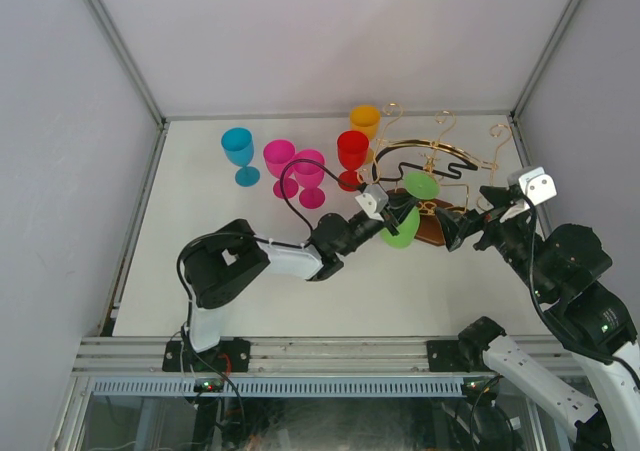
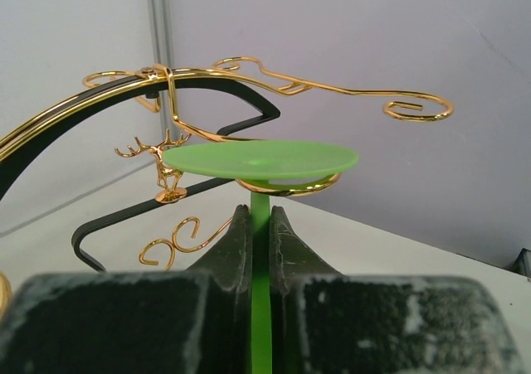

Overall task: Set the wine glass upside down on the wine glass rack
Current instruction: Turn the wine glass upside down at the wine rack.

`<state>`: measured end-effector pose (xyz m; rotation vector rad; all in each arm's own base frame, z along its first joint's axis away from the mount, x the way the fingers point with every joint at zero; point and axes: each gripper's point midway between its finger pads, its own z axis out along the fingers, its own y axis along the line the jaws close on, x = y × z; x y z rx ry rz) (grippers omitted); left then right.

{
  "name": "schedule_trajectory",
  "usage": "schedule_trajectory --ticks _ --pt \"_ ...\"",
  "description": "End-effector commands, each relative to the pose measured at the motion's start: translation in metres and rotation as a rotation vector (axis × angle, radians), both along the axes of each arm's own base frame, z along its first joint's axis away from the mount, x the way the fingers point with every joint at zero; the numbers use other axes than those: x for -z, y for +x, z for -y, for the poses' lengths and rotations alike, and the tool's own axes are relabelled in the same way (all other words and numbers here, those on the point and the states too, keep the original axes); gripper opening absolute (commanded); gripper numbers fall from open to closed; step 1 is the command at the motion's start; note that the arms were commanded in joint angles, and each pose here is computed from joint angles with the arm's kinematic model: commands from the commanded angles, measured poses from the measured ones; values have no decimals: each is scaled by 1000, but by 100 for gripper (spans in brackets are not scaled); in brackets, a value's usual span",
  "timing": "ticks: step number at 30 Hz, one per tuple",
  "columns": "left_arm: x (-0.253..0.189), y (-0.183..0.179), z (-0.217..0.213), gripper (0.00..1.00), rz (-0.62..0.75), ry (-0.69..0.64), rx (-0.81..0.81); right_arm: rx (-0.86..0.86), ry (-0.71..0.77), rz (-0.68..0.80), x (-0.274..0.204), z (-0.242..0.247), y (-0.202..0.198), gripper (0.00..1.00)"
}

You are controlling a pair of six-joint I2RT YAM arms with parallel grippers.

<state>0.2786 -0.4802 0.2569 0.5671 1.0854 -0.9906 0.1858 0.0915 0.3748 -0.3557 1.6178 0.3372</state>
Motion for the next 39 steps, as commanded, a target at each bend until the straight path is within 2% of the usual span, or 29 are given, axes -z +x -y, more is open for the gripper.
schedule_trajectory --ticks 1,15,16,17,18,22,29,34,39 --pt "-20 8 -2 9 -2 -15 -42 6 -12 14 -3 1 2 100" --pt "-14 6 -13 44 -33 -10 -58 8 -21 8 -1 2 2 100" --pt "-14 4 -16 56 -42 -11 -63 9 -21 9 -1 3 1 100" --pt "-13 4 -21 62 -55 -14 -72 10 -21 8 -1 3 1 100" --pt "-14 2 -27 65 -67 -22 -81 9 -23 6 0 3 0 100" --pt "-13 -9 -55 69 -104 -26 -129 5 -24 -4 3 3 -1 100" --pt "10 -33 -98 71 -207 42 -218 -17 -21 -16 5 0 -4 100" --pt "33 -48 -122 72 -354 125 -262 -31 -26 -38 11 0 -9 100" --pt "67 -58 -153 74 -561 327 -347 -33 -36 -67 19 1 -13 100"
